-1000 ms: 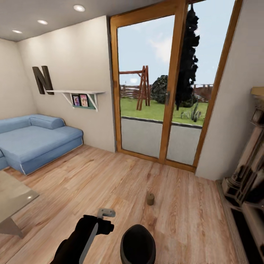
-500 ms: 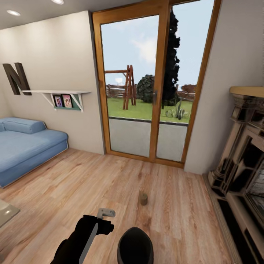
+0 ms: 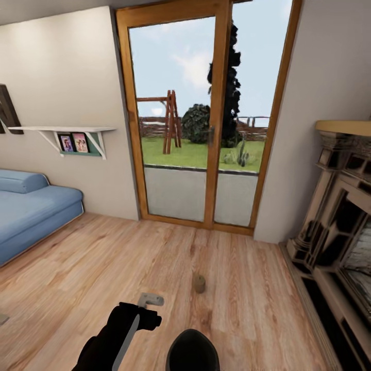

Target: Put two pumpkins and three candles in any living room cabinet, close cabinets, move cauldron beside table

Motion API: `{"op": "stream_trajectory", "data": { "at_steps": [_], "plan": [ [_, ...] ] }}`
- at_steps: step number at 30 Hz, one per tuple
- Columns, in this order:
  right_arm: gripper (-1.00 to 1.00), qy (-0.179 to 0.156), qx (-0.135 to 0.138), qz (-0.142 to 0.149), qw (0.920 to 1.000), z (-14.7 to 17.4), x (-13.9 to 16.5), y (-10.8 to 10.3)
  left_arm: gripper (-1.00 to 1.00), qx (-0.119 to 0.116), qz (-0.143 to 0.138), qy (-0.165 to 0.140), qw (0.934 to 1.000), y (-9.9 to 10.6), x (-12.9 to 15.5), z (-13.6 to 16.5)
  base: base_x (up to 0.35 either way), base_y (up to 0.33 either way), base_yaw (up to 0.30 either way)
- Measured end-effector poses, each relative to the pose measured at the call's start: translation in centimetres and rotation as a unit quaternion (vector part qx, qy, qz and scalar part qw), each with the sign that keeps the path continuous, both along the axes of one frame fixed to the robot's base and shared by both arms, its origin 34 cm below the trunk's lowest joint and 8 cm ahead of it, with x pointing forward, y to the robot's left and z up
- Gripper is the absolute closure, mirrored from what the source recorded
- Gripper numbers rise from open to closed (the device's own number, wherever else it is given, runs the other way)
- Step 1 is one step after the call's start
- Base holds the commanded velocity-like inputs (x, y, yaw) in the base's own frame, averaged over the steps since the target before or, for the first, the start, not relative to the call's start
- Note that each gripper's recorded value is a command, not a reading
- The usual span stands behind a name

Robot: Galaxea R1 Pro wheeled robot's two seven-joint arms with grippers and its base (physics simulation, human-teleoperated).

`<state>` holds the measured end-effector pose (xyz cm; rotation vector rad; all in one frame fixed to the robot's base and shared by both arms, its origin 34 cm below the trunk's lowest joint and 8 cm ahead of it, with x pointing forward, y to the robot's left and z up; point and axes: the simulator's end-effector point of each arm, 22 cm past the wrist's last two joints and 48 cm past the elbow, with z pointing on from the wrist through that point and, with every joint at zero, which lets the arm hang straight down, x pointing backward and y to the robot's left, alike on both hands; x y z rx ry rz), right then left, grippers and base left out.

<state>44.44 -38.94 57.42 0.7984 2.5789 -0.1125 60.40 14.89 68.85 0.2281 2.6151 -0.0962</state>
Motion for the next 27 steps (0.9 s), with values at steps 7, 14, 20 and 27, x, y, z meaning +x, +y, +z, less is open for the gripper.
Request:
{"op": "stream_trajectory", "data": {
  "at_steps": [7,14,20,27],
  "plan": [
    [-1.0,0.002,-0.001,-0.001,1.0,-0.19,-0.16,-0.07,-1.0,0.0,0.0,0.002,1.0,-0.03,-0.08,-0.18,0.003,0.038,-0.135],
    [-1.0,0.002,-0.001,-0.001,1.0,-0.2,-0.17,-0.1,-1.0,0.0,0.0,0.003,1.0,-0.02,-0.11,-0.22,-0.039,0.022,-0.173],
    [-1.0,0.002,-0.001,-0.001,1.0,-0.22,-0.21,-0.1,-1.0,0.001,-0.001,0.003,1.0,-0.02,-0.11,-0.22,-0.005,0.004,-0.273],
    [-1.0,0.002,-0.002,-0.002,1.0,-0.23,-0.21,-0.13,-1.0,0.001,-0.001,0.003,1.0,0.0,-0.1,-0.21,0.0,0.0,-0.28]
  ]
}}
